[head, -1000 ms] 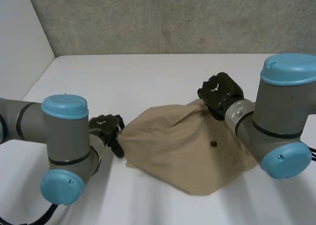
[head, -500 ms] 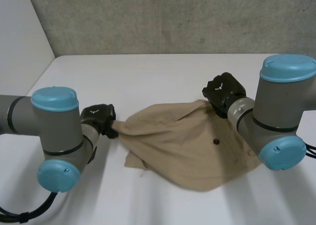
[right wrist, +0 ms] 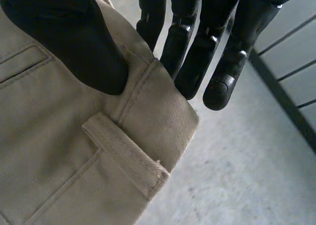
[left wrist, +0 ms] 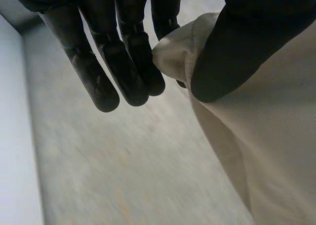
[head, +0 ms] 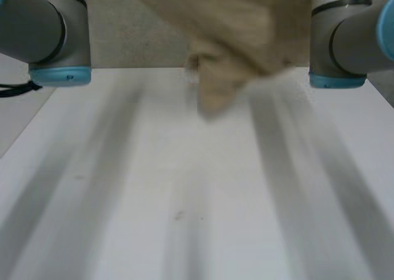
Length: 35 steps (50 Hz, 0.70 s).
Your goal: Fold the shorts.
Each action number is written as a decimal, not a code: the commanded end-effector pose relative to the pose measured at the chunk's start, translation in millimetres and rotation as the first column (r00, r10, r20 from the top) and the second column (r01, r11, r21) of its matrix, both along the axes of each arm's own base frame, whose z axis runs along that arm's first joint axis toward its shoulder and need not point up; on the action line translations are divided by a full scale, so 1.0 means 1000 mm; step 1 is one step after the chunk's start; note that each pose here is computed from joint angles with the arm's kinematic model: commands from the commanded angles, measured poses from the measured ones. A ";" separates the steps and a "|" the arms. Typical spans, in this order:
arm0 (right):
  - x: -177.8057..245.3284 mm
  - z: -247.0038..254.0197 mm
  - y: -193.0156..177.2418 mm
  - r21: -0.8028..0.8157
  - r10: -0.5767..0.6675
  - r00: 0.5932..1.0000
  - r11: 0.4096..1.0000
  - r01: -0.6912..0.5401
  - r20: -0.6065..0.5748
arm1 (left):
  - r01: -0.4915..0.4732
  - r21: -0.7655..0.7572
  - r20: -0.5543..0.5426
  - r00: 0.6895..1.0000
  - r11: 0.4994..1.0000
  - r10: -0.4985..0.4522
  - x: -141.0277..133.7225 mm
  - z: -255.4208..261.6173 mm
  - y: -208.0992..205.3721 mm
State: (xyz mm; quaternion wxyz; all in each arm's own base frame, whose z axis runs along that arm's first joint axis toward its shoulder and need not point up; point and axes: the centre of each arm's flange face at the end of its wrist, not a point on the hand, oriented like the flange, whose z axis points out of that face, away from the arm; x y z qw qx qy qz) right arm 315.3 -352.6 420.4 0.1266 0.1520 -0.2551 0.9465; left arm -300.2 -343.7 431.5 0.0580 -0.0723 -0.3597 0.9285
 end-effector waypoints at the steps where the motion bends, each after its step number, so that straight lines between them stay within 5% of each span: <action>1: 0.001 -0.036 0.004 0.176 0.072 0.996 0.982 -0.063 -0.045 | 0.005 0.071 0.028 1.000 0.997 -0.007 0.003 -0.040 0.013; 6: 0.000 -0.093 0.005 0.372 0.105 0.985 0.927 -0.047 -0.138 | -0.007 0.252 0.118 0.993 0.968 -0.023 0.003 -0.107 0.015; 10: -0.011 -0.156 0.010 0.584 0.145 0.963 0.811 0.016 -0.227 | -0.042 0.431 0.211 0.976 0.901 -0.055 0.007 -0.180 0.022; 15: -0.022 -0.240 0.038 0.824 0.282 0.910 0.557 0.104 -0.305 | -0.103 0.619 0.309 0.944 0.779 -0.121 0.015 -0.258 0.040; 22: -0.039 -0.270 0.064 0.928 0.337 0.903 0.343 0.148 -0.268 | -0.197 0.779 0.391 0.894 0.595 -0.216 0.032 -0.300 0.076; 28: -0.057 -0.260 0.067 0.955 0.285 0.939 0.277 0.111 -0.192 | -0.238 0.824 0.410 0.877 0.514 -0.250 0.046 -0.281 0.098; 35: -0.066 -0.261 0.084 0.975 0.300 0.945 0.210 0.069 -0.131 | -0.238 0.824 0.408 0.879 0.513 -0.247 0.056 -0.264 0.115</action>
